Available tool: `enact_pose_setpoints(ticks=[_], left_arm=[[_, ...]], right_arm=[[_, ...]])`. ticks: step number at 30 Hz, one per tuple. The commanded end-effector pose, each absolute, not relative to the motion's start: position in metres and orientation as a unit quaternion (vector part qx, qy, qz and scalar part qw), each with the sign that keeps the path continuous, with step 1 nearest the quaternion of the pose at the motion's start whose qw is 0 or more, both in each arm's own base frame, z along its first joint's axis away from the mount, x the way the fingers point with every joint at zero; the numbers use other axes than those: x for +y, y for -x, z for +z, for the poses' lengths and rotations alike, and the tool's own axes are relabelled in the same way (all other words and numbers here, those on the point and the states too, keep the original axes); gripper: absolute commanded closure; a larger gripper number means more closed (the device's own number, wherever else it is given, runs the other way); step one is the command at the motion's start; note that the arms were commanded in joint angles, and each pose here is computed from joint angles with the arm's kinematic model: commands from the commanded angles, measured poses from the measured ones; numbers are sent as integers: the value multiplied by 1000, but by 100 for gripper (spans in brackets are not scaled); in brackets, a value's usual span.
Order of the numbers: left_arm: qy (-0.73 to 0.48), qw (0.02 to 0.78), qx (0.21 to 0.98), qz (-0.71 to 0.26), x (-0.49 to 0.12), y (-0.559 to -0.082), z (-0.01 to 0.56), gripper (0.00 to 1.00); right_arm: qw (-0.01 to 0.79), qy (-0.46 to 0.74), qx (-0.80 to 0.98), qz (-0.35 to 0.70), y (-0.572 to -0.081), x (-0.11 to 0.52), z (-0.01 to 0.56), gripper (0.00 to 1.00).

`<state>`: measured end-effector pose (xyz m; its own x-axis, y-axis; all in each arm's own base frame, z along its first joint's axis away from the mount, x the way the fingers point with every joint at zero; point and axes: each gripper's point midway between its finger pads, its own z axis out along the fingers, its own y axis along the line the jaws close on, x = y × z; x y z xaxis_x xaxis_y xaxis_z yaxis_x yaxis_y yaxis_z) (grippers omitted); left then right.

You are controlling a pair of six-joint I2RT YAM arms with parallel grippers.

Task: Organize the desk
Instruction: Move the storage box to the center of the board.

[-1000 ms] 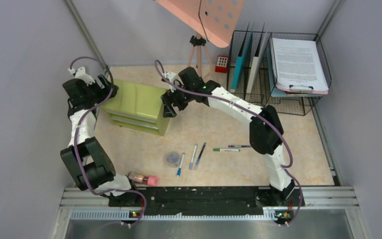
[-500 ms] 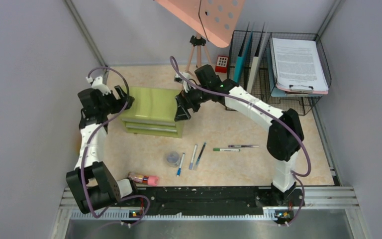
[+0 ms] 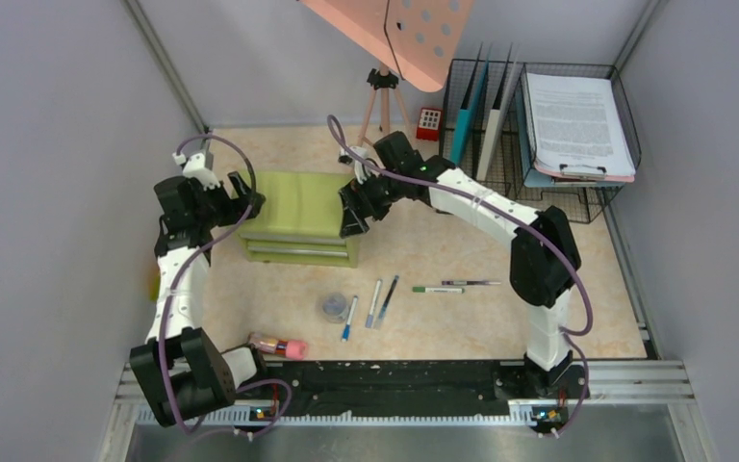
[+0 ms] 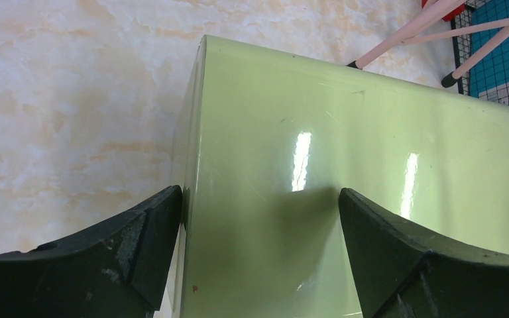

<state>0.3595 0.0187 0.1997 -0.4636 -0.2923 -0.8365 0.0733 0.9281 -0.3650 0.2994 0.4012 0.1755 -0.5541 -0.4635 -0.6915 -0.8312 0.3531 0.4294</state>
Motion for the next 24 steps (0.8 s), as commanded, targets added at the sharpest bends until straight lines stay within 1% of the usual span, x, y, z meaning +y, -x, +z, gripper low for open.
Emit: enact_pose_setpoints(ticks=[1, 5, 12, 16, 24], left_arm=[[46, 420, 872, -246, -21, -317, 162, 9], [44, 424, 871, -244, -21, -317, 163, 9], [57, 434, 866, -243, -17, -329, 172, 9], [67, 441, 862, -239, -15, -332, 179, 9], [60, 453, 868, -194, -4, -323, 183, 9]], right_arm=[[268, 400, 786, 388, -324, 409, 193, 16], [275, 403, 779, 393, -334, 415, 202, 22], [277, 412, 773, 395, -349, 425, 209, 27], [283, 428, 763, 393, -354, 430, 214, 28], [275, 428, 753, 417, -360, 446, 216, 29]])
